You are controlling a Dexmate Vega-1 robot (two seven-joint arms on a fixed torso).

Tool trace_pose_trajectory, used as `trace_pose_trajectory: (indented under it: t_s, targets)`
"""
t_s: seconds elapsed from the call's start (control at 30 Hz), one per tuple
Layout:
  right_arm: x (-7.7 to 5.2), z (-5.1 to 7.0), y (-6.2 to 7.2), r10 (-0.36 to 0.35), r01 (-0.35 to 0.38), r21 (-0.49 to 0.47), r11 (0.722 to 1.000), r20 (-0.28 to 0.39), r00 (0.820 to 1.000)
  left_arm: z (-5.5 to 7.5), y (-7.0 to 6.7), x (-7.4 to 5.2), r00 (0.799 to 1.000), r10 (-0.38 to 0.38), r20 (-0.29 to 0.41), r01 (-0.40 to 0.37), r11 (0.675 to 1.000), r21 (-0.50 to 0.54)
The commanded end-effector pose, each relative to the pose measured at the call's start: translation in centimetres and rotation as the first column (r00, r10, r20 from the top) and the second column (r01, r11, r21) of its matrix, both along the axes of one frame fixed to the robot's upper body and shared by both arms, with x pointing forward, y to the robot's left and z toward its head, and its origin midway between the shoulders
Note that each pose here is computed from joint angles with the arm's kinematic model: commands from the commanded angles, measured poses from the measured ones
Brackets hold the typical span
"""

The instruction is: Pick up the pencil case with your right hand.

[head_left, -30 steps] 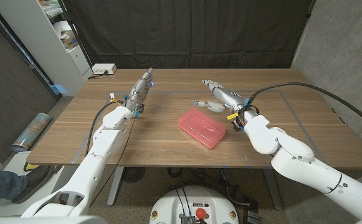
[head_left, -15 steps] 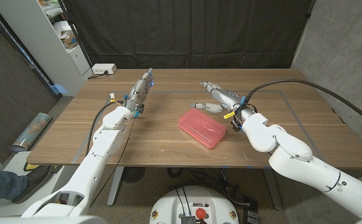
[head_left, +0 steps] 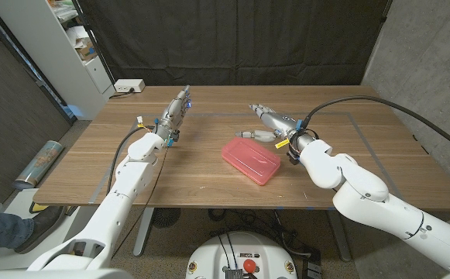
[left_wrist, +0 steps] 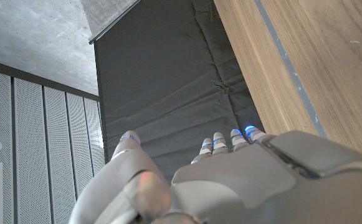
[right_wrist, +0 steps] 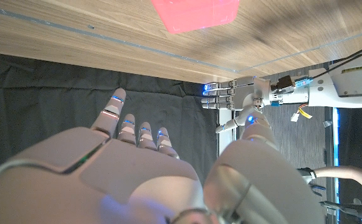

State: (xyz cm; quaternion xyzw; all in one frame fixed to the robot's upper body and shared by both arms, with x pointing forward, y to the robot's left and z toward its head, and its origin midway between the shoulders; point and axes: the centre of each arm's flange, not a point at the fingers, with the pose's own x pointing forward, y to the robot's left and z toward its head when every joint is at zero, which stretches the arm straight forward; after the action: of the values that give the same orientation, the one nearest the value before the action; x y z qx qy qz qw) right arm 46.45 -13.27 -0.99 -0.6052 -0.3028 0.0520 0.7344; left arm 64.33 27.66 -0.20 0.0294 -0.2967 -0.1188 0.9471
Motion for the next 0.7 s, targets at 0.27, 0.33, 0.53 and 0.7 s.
trace_pose_trajectory:
  t_s: [0.27, 0.33, 0.53, 0.7]
  targets:
    - [-0.9, -1.4, 1.1, -0.044, 0.044, -0.035, 0.998, -0.021, 0.999, -0.4, -0.6, -0.3, 1.000, -0.005, -0.004, 0.005, 1.000, 0.010]
    - [-0.9, -1.5, 1.2, -0.052, 0.051, -0.041, 0.998, -0.019, 0.998, -0.5, -0.6, -0.3, 1.000, -0.007, -0.005, 0.007, 1.000, 0.004]
    - [-1.1, -1.8, 1.5, -0.063, 0.062, -0.058, 0.996, -0.020, 0.998, -0.5, -0.5, -0.5, 1.000, -0.003, -0.001, 0.003, 1.000, 0.005]
    - [-1.2, -2.0, 1.8, -0.062, 0.061, -0.068, 0.996, -0.022, 0.998, -0.6, -0.3, -0.6, 1.000, -0.005, -0.003, 0.005, 1.000, 0.002]
